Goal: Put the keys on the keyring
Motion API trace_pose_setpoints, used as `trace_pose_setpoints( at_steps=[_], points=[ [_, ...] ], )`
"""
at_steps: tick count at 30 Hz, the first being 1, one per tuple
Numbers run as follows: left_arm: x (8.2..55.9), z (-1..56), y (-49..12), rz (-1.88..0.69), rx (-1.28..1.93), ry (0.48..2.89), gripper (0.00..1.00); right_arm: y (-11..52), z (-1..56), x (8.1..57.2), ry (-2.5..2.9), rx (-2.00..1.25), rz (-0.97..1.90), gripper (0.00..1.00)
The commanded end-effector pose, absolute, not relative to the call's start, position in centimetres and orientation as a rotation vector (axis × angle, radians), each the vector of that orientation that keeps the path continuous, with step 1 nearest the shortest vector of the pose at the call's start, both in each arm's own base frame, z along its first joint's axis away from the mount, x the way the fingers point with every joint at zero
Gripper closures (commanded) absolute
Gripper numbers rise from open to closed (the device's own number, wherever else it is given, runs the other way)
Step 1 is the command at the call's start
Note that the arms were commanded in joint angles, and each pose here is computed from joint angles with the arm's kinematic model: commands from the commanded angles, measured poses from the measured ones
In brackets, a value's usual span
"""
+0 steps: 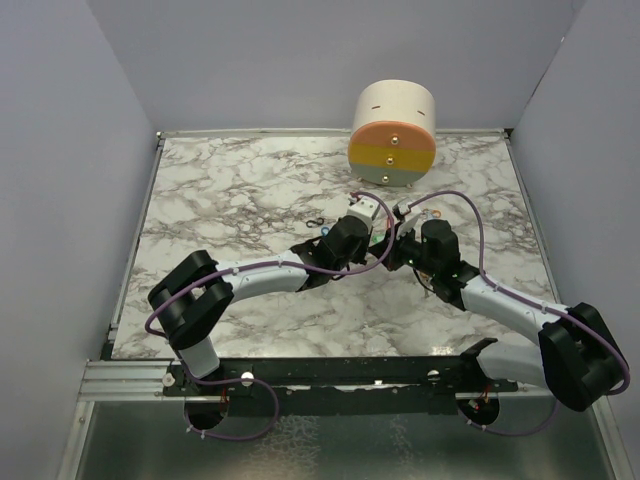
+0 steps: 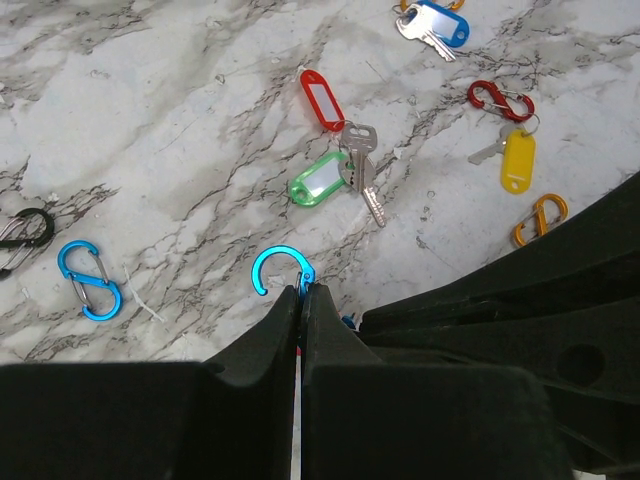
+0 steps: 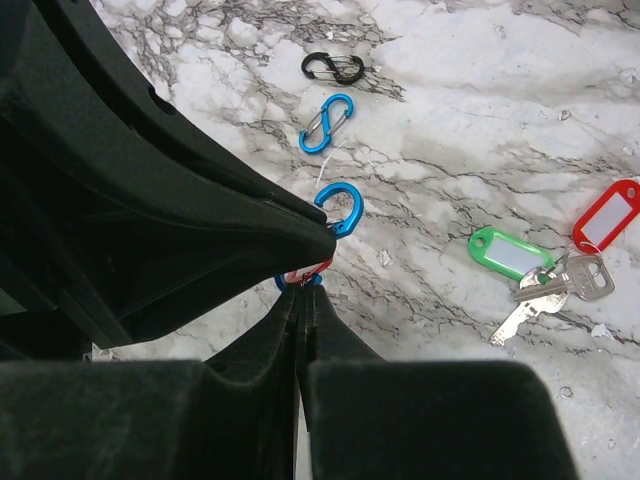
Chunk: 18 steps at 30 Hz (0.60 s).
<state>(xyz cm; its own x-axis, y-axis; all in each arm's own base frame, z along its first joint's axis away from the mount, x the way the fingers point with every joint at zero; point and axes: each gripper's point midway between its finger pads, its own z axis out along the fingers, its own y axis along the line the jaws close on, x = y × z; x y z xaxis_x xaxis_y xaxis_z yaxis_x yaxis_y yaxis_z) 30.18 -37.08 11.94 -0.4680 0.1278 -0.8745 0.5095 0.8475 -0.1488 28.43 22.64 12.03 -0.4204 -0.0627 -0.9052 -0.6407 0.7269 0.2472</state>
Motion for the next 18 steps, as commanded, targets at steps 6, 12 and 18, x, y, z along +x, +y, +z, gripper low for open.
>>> trace_pose_setpoints(
  at_steps=[6,12,18],
  points=[
    [31.29,13.57,-37.49,-0.472,0.418,1.993,1.0,23.12,13.22,28.31,1.889,-0.576,0.726,0.99],
    [31.46,13.41,-37.13,-0.457,0.411,1.999,1.0,22.96,13.21,28.28,1.892,-0.569,0.72,0.99],
    [31.69,13.07,-36.59,-0.432,0.397,2.006,1.0,22.74,13.31,28.34,1.894,-0.558,0.709,0.99]
  ],
)
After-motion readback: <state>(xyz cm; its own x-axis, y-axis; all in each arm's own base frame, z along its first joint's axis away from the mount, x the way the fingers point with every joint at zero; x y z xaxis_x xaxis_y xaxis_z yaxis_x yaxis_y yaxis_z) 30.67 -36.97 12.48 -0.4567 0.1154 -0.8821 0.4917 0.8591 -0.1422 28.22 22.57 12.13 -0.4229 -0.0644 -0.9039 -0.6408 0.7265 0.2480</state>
